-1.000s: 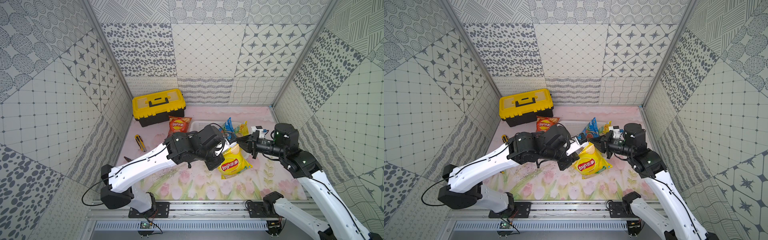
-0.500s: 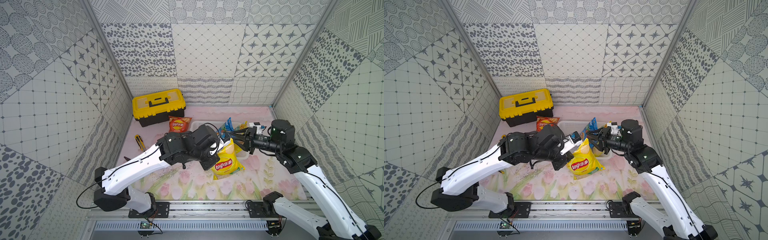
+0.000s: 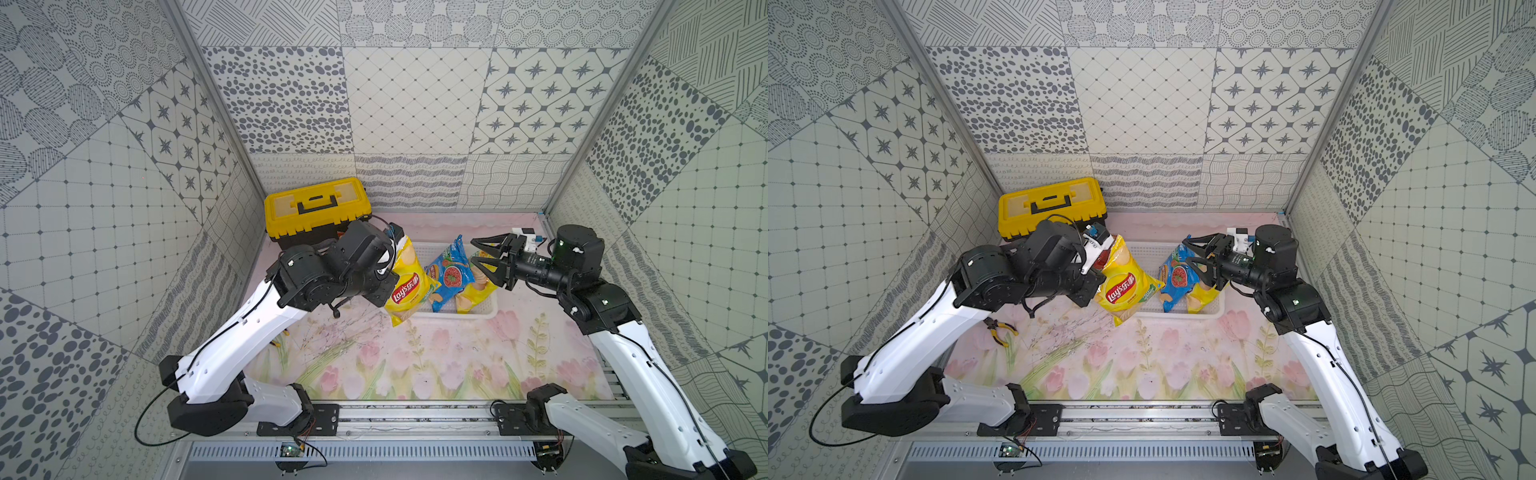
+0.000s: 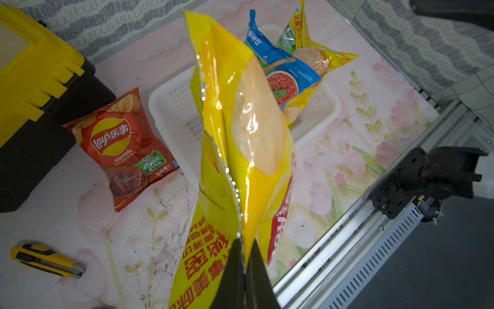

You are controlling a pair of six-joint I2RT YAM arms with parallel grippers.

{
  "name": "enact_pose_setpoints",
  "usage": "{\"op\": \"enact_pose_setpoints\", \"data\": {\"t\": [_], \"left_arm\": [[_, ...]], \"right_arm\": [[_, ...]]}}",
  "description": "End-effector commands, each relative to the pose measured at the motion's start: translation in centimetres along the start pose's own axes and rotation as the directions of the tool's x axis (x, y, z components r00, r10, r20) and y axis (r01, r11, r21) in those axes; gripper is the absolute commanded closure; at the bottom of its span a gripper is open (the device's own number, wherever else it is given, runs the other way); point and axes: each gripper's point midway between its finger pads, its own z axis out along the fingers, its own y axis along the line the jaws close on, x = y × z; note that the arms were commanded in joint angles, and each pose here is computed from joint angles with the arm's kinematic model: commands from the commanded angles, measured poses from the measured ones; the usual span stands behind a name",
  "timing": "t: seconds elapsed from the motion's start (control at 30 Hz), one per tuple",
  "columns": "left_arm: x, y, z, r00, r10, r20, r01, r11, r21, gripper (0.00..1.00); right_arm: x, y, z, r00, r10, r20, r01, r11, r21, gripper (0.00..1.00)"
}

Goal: Put the potato chips into the basket
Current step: Pick up the potato chip from the center of the board, then place the potato chip in the basket.

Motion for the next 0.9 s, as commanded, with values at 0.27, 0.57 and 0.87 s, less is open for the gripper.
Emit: {"op": "enact_pose_setpoints", "data": {"t": [0.27,0.57,0.87], "left_arm": [[-5.5,4.0,5.4,0.916,-0.400,-0.039,0.385,0.901,-0.198,1.00],[-4.3,4.8,11.1,0.863,-0.477,-0.166,0.411,0.855,-0.317,1.00],[-3.3,5.5,12.1,0.850,-0.492,-0.191,0.406,0.841,-0.359,1.00]], "right_arm": [[0.4,1.3,-1.6,0.998,-0.053,0.029,0.055,0.996,-0.066,0.46],[0.5,0.4,-2.3,0.998,-0.048,0.040,0.051,0.996,-0.069,0.46],[0.5,-1.1,-2.4,0.999,-0.024,0.026,0.025,0.998,-0.054,0.46]]}}
